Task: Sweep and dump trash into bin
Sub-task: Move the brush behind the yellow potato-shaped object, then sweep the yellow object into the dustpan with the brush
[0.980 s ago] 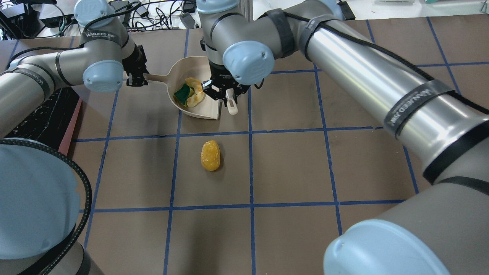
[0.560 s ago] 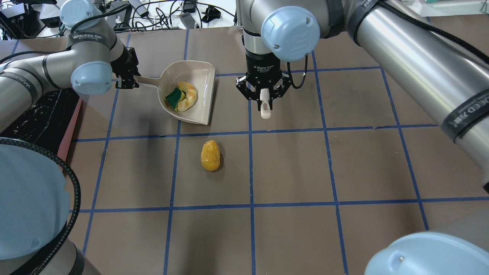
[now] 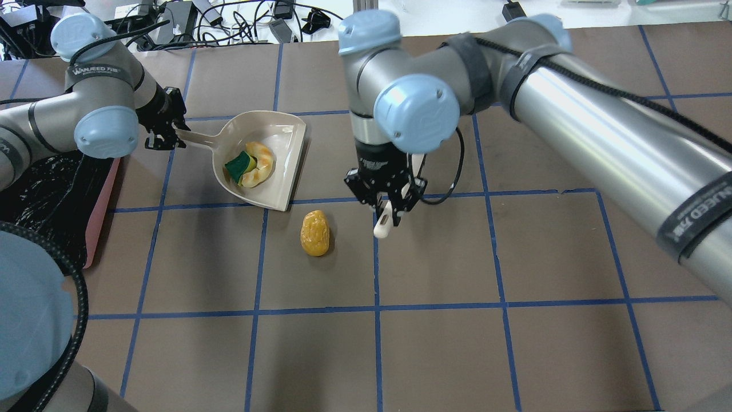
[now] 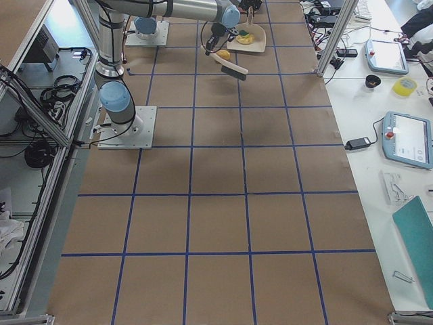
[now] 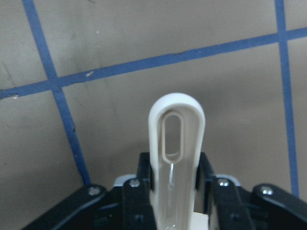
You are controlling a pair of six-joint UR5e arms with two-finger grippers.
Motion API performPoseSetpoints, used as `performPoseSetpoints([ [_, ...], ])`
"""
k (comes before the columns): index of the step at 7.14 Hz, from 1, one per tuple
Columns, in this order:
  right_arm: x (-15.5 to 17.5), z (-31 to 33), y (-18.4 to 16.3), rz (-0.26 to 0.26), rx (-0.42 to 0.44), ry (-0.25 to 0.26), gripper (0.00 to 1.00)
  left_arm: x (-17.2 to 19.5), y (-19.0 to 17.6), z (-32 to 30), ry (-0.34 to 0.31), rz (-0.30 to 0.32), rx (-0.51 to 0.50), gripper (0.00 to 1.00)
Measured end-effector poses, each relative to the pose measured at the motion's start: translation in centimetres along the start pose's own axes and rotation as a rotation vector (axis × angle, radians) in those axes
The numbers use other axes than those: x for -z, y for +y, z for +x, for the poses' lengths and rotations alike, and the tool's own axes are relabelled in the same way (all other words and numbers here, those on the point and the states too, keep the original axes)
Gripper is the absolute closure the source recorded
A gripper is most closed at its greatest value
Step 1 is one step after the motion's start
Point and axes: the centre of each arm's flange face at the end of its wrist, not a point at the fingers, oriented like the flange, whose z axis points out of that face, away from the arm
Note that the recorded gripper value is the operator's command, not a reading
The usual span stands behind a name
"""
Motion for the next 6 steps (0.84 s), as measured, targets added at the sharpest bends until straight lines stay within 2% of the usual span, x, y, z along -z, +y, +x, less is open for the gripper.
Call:
performPoseSetpoints([
  [1, -2.2, -1.0, 4.2, -0.021, -0.07, -0.013, 1.0, 0.0, 0.8, -2.1, -0.02, -0.005, -0.001, 1.0],
  [2, -3.2, -1.6, 7.2, -0.056, -0.098, -0.038, 1.0, -0.3, 1.8, -4.1, -0.034, -0.011, -0.003, 1.0],
  [4, -3.6, -2.6, 9.2, -0.081, -0.046, -0.094, 1.0, -0.7, 3.1, -7.0, -0.021, 0.013, -0.003, 1.0],
  [6, -4.4, -4.9, 8.9, -0.054, 0.042, -0.18, 1.0, -1.4, 3.7, -8.4, 0.008, 0.039, 0.002, 1.0],
])
